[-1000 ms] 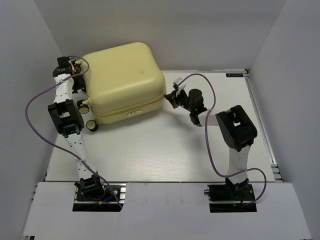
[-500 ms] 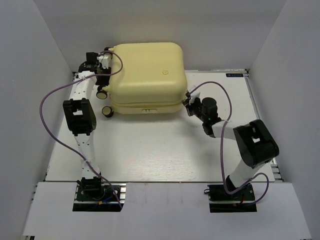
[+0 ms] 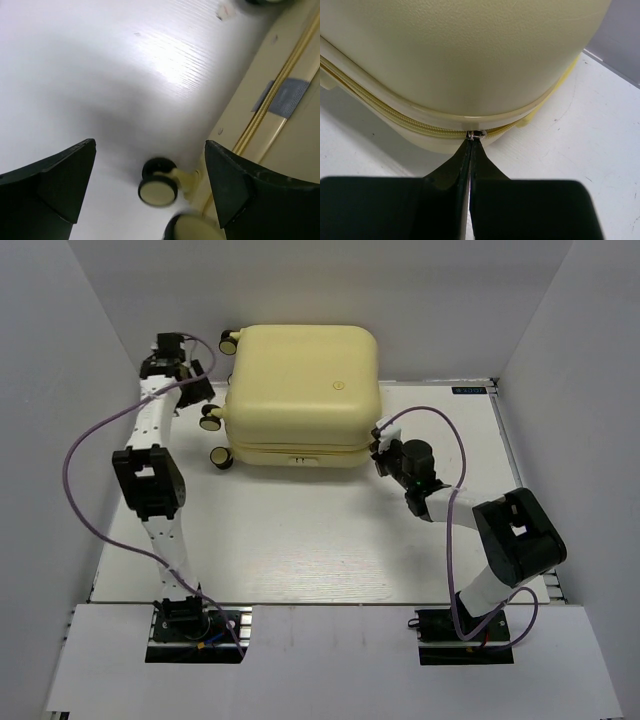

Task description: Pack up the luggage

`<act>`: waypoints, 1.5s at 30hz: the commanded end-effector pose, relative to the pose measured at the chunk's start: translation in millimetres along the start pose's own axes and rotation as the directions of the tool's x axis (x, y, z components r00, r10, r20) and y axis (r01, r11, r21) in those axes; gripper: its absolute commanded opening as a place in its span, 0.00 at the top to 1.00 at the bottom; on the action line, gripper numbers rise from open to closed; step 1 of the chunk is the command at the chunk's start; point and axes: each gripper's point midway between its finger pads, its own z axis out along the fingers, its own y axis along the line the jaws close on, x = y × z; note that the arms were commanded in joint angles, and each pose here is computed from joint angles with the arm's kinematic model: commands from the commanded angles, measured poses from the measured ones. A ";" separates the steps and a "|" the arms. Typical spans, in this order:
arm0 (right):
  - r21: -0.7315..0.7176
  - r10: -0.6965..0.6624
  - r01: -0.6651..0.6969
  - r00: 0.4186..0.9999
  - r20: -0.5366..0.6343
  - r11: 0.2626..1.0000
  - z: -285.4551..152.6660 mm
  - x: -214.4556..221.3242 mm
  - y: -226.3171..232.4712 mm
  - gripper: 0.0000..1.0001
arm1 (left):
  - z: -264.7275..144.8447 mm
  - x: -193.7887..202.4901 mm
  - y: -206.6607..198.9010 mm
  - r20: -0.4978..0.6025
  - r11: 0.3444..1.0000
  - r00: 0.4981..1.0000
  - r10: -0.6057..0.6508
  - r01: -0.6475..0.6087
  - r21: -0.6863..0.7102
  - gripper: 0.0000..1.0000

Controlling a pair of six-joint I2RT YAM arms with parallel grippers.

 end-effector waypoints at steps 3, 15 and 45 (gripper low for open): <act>-0.145 0.017 0.002 0.991 0.130 0.989 2.6 -43.9 42.0 1.00 | -114.2 -34.3 91.1 0.130 0.861 0.861 -0.491 0.503 -0.082 0.00; -0.096 0.008 0.005 0.991 0.130 0.995 -5.4 -40.3 34.3 1.00 | -153.4 0.7 20.5 -0.130 0.718 0.748 -0.651 0.662 0.215 0.00; -0.009 0.024 -0.023 0.994 0.104 1.000 4.0 -30.9 20.0 1.00 | -41.8 54.7 -68.0 -0.250 0.616 0.604 -0.757 0.787 0.037 0.77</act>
